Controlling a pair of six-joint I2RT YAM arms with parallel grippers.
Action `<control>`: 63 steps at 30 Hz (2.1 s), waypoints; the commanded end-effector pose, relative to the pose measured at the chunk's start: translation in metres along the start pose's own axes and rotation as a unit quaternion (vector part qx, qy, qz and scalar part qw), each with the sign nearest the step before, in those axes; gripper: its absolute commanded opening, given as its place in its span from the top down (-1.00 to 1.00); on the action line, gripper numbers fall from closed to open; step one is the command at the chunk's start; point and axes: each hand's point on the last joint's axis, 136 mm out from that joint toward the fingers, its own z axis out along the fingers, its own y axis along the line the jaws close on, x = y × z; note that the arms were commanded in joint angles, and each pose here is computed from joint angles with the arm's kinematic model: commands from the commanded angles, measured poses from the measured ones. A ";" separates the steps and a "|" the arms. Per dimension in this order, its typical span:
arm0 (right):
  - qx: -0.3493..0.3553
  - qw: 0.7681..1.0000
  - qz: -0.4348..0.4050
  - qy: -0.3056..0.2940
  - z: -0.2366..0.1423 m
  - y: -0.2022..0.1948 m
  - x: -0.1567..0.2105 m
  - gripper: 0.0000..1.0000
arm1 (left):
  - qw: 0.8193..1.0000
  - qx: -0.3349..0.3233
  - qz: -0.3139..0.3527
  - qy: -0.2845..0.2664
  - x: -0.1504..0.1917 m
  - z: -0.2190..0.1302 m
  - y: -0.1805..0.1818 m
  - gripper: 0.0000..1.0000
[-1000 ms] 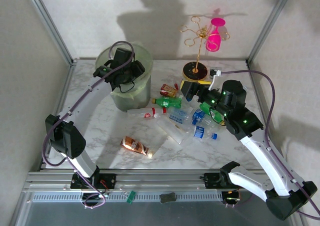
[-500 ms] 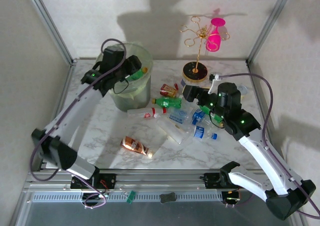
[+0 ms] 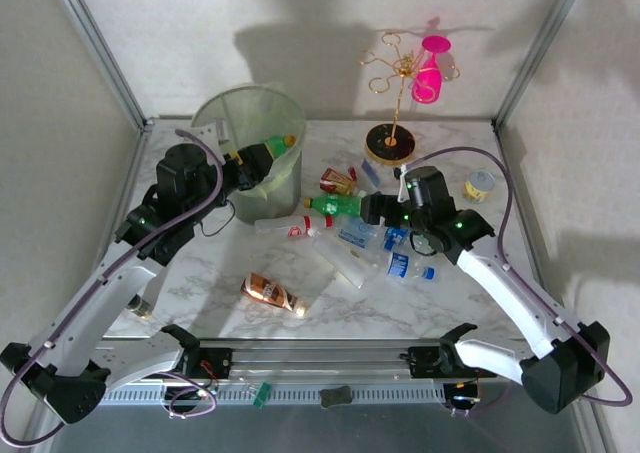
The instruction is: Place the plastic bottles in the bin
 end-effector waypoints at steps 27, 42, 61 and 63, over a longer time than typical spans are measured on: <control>-0.170 0.912 -0.349 0.132 0.032 0.180 0.126 -0.85 | 0.956 -0.191 -0.044 -0.219 -0.037 -0.096 0.090 -0.36; -0.192 0.847 -0.436 0.235 0.119 0.244 0.206 -0.92 | 0.920 -0.192 -0.085 -0.330 -0.066 -0.174 0.099 -0.36; -0.177 0.853 -0.439 0.220 0.142 0.254 0.205 -0.42 | 0.927 -0.197 -0.072 -0.311 -0.058 -0.166 0.102 -0.37; -0.186 0.858 -0.435 0.202 0.131 0.259 0.194 -0.36 | 0.928 -0.193 -0.071 -0.310 -0.059 -0.165 0.100 -0.38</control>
